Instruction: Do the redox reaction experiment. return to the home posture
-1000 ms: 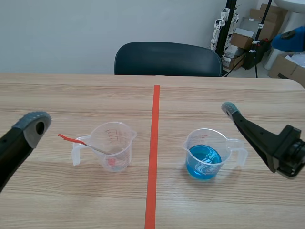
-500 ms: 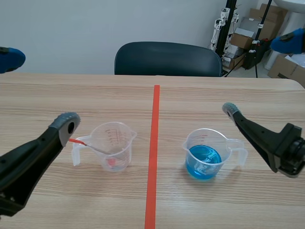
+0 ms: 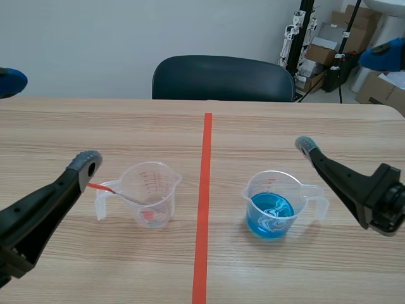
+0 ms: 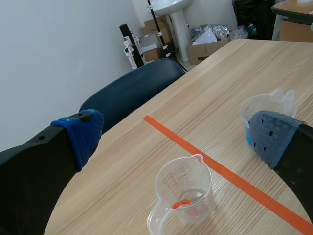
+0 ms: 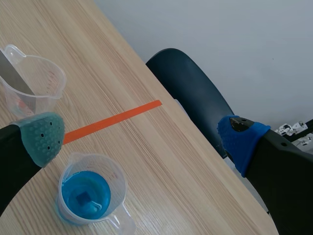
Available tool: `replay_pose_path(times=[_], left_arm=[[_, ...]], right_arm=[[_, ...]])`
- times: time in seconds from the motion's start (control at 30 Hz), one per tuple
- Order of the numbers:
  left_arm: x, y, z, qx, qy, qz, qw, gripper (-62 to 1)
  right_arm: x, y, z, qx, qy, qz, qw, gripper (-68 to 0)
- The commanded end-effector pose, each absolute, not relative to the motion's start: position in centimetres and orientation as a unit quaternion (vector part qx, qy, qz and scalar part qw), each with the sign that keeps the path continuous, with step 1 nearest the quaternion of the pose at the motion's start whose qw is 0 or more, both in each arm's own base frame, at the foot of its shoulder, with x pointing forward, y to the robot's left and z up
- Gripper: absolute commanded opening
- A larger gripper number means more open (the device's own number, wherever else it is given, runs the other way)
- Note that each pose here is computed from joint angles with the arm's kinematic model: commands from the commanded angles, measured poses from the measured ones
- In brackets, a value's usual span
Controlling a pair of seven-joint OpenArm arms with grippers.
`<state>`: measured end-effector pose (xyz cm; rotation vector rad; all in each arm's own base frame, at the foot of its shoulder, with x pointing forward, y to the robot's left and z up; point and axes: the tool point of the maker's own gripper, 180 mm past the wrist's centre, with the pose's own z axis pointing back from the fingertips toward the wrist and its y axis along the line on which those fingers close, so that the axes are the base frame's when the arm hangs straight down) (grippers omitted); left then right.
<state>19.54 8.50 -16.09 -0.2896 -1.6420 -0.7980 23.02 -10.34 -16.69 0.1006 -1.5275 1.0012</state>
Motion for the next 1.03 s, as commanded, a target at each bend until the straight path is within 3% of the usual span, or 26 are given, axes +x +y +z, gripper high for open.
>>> replay_pose_path(times=[0.0, 1.0], left_arm=[[19.62, 8.77, -16.11, -0.125, -0.712, -0.337, 0.603, 1.4], [19.74, 9.28, -16.88, -0.121, -0.707, -0.335, 0.611, 1.4]], right_arm=[[23.17, -10.18, -15.85, 0.044, -0.675, 0.429, 0.599, 0.4], [23.15, -10.14, -15.77, 0.045, -0.676, 0.429, 0.597, 0.4]])
